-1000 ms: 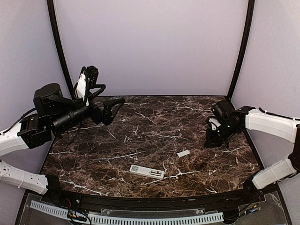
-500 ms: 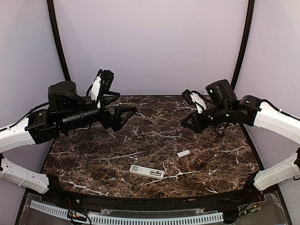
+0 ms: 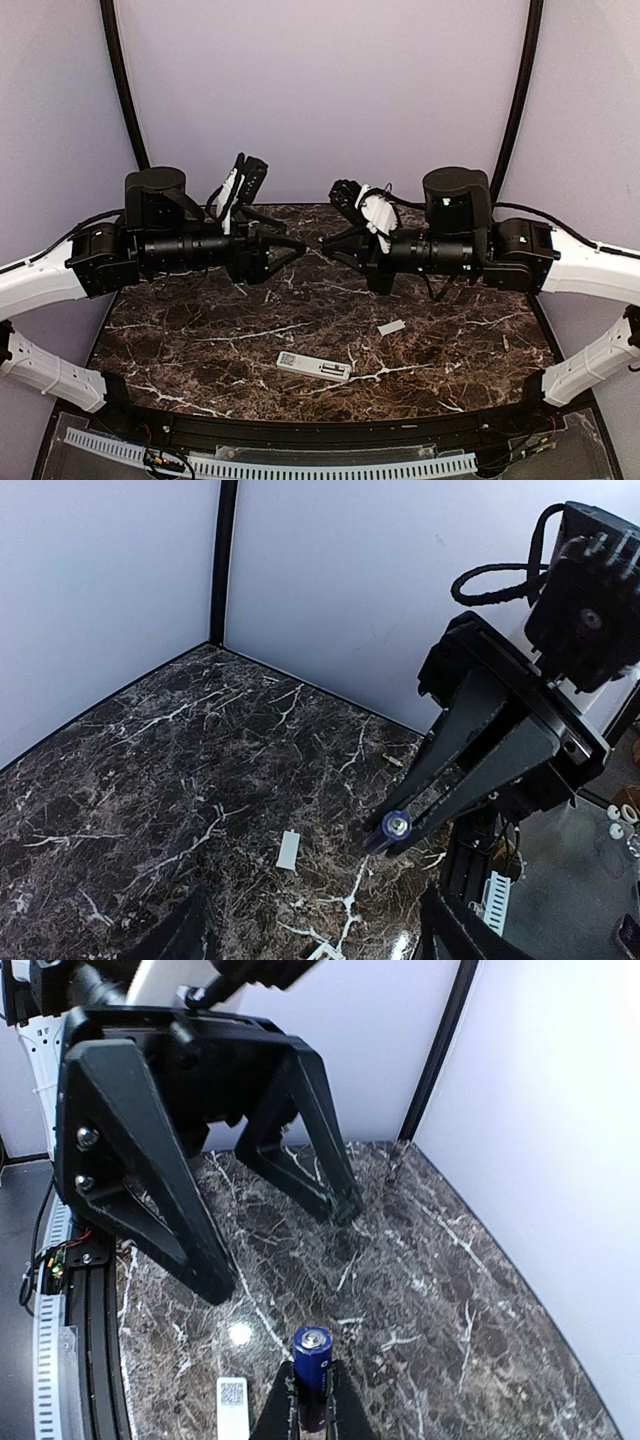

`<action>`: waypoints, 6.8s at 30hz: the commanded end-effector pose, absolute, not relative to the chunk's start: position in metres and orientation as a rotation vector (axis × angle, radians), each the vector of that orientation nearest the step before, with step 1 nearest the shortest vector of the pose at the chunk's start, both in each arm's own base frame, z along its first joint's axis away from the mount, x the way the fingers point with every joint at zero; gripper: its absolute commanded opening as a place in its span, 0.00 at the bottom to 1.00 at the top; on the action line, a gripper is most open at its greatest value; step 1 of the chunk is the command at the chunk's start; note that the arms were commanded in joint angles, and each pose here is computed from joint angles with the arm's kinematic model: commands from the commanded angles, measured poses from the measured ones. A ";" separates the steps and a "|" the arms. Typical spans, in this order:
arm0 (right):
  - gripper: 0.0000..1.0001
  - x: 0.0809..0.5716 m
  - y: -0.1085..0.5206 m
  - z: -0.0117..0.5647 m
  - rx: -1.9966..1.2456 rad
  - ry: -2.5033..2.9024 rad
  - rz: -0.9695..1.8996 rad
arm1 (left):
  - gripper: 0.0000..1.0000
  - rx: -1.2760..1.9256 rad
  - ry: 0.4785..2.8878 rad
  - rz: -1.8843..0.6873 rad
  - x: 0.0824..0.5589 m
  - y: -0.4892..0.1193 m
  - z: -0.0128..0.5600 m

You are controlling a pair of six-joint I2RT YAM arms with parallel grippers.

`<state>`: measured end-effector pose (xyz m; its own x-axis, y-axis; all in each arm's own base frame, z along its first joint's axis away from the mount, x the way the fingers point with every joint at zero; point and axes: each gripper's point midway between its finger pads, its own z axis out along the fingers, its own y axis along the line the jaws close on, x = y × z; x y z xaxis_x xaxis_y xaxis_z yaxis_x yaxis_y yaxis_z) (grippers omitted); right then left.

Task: Load the batteries into the remote control
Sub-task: Pass from the right arm to the left, then pass from the left arm to the right, then hold the remote control without the battery cover at the center of the board.

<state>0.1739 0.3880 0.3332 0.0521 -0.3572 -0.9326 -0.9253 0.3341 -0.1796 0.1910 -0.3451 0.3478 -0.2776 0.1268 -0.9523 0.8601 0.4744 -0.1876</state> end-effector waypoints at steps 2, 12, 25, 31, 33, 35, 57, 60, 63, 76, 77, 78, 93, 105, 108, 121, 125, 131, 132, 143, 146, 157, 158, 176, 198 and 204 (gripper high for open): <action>0.00 0.176 0.401 0.357 -1.161 1.322 0.513 | 0.72 0.877 1.679 -1.039 0.179 -0.355 0.360; 0.00 0.172 0.418 0.345 -1.215 1.336 0.467 | 0.53 0.845 1.714 -1.022 0.188 -0.360 0.357; 0.00 0.173 0.417 0.353 -1.189 1.333 0.456 | 0.27 0.837 1.748 -0.998 0.192 -0.361 0.354; 0.00 0.175 0.419 0.356 -1.184 1.329 0.450 | 0.21 0.850 1.752 -1.008 0.190 -0.363 0.352; 0.00 0.174 0.419 0.357 -1.183 1.324 0.453 | 0.17 0.848 1.754 -1.005 0.191 -0.363 0.352; 0.00 0.174 0.420 0.358 -1.184 1.319 0.454 | 0.15 0.852 1.757 -1.007 0.191 -0.364 0.351; 0.83 0.152 0.389 0.394 -1.076 1.343 0.829 | 0.00 0.763 1.522 -1.066 0.184 -0.347 0.405; 0.90 0.141 0.380 0.411 -1.053 1.317 1.127 | 0.00 0.760 1.429 -1.105 0.175 -0.343 0.427; 0.85 0.138 0.374 0.428 -0.988 1.270 1.306 | 0.00 0.765 1.333 -1.173 0.163 -0.341 0.442; 0.55 0.127 0.395 0.465 -1.005 1.153 1.481 | 0.00 0.760 1.187 -1.349 0.145 -0.346 0.466; 0.53 0.127 0.397 0.466 -1.008 1.151 1.482 | 0.00 0.759 1.187 -1.350 0.145 -0.346 0.467; 0.51 0.127 0.398 0.468 -1.010 1.148 1.481 | 0.00 0.757 1.188 -1.350 0.145 -0.346 0.467; 0.23 0.125 0.400 0.471 -1.055 1.127 1.458 | 0.00 0.740 1.197 -1.322 0.150 -0.345 0.464; 0.31 0.128 0.407 0.458 -1.070 1.168 1.452 | 0.00 0.741 1.186 -1.331 0.148 -0.345 0.466; 0.29 0.128 0.406 0.459 -1.072 1.162 1.451 | 0.00 0.743 1.188 -1.331 0.148 -0.345 0.465; 0.00 0.128 0.403 0.461 -1.069 1.163 1.449 | 0.00 0.730 1.232 -1.301 0.153 -0.343 0.452; 0.00 0.138 0.400 0.451 -1.046 1.273 1.403 | 0.30 0.751 1.286 -1.205 0.159 -0.338 0.437; 0.00 0.162 0.377 0.409 -0.977 1.562 1.291 | 0.79 0.995 1.402 -0.775 0.172 -0.320 0.376; 0.00 0.165 0.372 0.397 -0.959 1.626 1.282 | 0.80 1.070 1.400 -0.690 0.174 -0.319 0.363; 0.00 0.180 0.337 0.277 -0.719 2.098 1.204 | 0.84 1.852 1.544 -0.320 0.157 -0.307 0.171; 0.00 0.176 0.324 0.243 -0.659 2.247 1.152 | 0.85 1.947 1.481 -0.342 0.149 -0.310 0.148; 0.00 0.147 0.283 0.186 -0.561 2.361 1.150 | 0.89 2.084 1.644 -0.350 0.150 -0.317 0.075; 0.00 0.146 0.282 0.185 -0.575 2.359 1.147 | 0.90 2.088 1.645 -0.342 0.152 -0.318 0.073; 0.00 0.139 0.306 0.151 -0.684 2.430 1.258 | 0.86 2.121 1.996 -0.352 0.149 -0.316 0.019; 0.00 0.176 0.327 0.129 -0.789 2.526 1.249 | 0.71 2.061 2.021 -0.349 0.147 -0.321 0.006; 0.00 0.176 0.336 0.109 -0.924 2.604 1.236 | 0.72 2.037 1.979 -0.317 0.151 -0.318 0.005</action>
<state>0.1800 0.3302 0.1131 -0.8422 -0.3933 -0.3688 -0.5350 0.5254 0.6616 0.1541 -0.3337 0.0179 0.0284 0.9188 -0.3936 0.9995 -0.0209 0.0234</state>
